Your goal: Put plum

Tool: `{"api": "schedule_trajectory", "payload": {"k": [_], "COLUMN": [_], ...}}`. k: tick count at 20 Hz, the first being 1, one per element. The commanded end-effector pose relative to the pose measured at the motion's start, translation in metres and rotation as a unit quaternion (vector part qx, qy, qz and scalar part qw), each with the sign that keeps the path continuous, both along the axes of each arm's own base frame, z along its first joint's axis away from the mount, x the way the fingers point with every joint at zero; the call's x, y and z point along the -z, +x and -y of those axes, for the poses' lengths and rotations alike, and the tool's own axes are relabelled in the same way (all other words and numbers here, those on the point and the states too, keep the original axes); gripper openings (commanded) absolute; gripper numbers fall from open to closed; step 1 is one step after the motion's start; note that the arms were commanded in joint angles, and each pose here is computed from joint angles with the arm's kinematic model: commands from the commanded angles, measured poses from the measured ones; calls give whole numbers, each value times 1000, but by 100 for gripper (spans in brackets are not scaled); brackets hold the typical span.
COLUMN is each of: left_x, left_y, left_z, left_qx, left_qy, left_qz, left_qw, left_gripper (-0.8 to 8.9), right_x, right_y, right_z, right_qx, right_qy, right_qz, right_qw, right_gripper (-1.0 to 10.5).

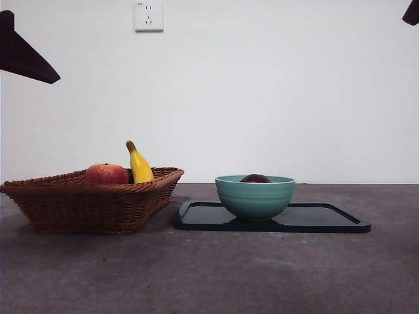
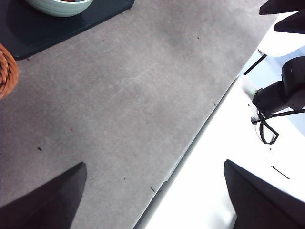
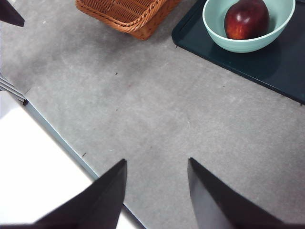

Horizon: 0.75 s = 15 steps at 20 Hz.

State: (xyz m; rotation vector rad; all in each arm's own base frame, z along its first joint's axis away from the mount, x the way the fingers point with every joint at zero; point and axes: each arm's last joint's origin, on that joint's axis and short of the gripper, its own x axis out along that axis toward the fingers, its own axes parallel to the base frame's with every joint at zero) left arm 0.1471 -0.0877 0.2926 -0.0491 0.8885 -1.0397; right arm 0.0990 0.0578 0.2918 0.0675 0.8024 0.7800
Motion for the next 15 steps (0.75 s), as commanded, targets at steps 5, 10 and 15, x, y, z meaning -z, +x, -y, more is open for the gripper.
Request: {"api": "schedule_trajectory", "payload": {"k": [5, 10, 15], "left_x": [-19, -47, -63], "left_y": [13, 39, 94], "left_z": [12, 40, 90], "left_qx": [-29, -85, -98], "left_qy": [-67, -55, -26], "left_qz": [56, 115, 116], "left_qw": [996, 988, 988], "left_gripper": [461, 469, 468], "right_x": [-2, -2, -3], "right_y": [1, 1, 1], "right_z": [-1, -1, -1], "right_qx": [-6, -6, -4], "right_qy": [2, 4, 7], "right_qz": [6, 10, 9], "right_qw": [1000, 1000, 1000], "right_gripper": [204, 204, 204]}}
